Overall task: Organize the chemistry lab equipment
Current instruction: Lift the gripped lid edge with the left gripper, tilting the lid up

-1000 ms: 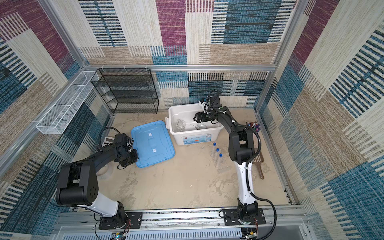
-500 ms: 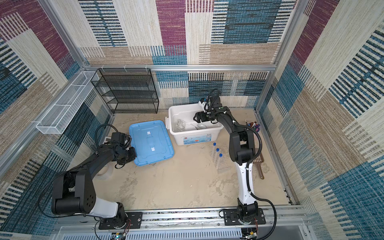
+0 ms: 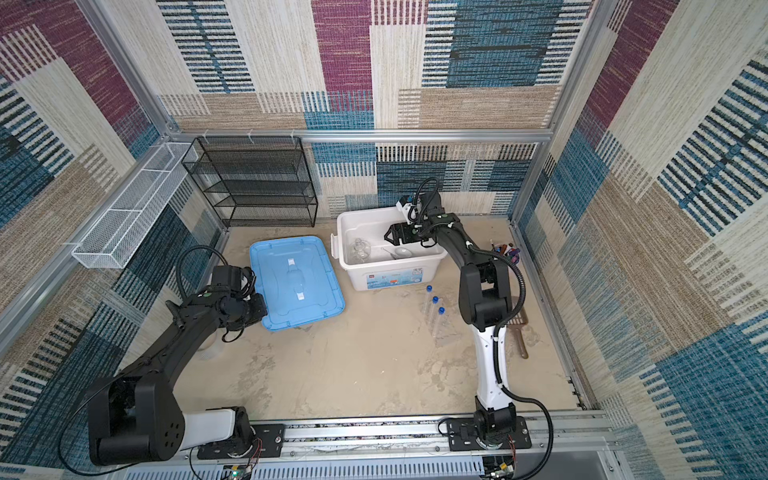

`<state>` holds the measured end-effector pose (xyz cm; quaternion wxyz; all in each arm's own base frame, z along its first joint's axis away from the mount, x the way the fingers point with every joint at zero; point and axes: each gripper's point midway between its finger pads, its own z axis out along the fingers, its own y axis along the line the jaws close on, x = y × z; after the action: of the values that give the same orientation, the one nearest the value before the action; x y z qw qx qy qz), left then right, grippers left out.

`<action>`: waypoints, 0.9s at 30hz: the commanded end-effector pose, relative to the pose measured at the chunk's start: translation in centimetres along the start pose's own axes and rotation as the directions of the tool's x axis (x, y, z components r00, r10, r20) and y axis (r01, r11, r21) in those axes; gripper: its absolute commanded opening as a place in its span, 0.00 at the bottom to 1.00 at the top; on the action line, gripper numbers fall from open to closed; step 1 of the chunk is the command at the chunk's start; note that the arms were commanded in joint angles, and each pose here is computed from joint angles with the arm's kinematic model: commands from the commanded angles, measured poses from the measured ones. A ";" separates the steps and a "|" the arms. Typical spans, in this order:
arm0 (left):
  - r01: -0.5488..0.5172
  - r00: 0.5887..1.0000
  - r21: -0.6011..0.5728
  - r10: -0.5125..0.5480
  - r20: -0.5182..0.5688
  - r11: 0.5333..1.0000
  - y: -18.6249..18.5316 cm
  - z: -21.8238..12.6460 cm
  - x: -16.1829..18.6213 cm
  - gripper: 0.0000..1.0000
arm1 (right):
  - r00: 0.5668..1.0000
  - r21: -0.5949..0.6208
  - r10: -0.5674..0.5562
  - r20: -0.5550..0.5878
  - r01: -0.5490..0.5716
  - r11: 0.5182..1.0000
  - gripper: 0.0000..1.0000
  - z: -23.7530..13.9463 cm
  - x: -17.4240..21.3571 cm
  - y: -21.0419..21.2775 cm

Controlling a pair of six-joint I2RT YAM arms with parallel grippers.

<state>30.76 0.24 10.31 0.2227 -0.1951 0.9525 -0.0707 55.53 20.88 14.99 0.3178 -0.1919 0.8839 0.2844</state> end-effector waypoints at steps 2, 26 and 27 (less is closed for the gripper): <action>-0.007 0.999 -0.004 0.007 0.047 1.000 0.1 -1.4 -0.6 0.00 | 1.000 -0.045 0.007 0.030 -0.006 0.999 0.89 -0.3 -1.1 0.9; -0.004 0.957 0.034 -0.007 0.289 0.999 -0.7 -10.1 -3.6 0.00 | 0.998 -0.060 -0.004 0.062 0.007 0.998 0.89 -1.4 -2.6 1.8; -0.005 0.955 0.038 -0.007 0.297 0.999 -0.8 -10.4 -3.8 0.00 | 0.998 -0.063 -0.006 0.066 0.010 0.998 0.89 -1.5 -2.7 1.9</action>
<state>29.00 1.40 19.81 0.3442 -0.2023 0.9150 -0.0577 55.61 21.61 16.72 0.3253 -0.1939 0.8725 0.3089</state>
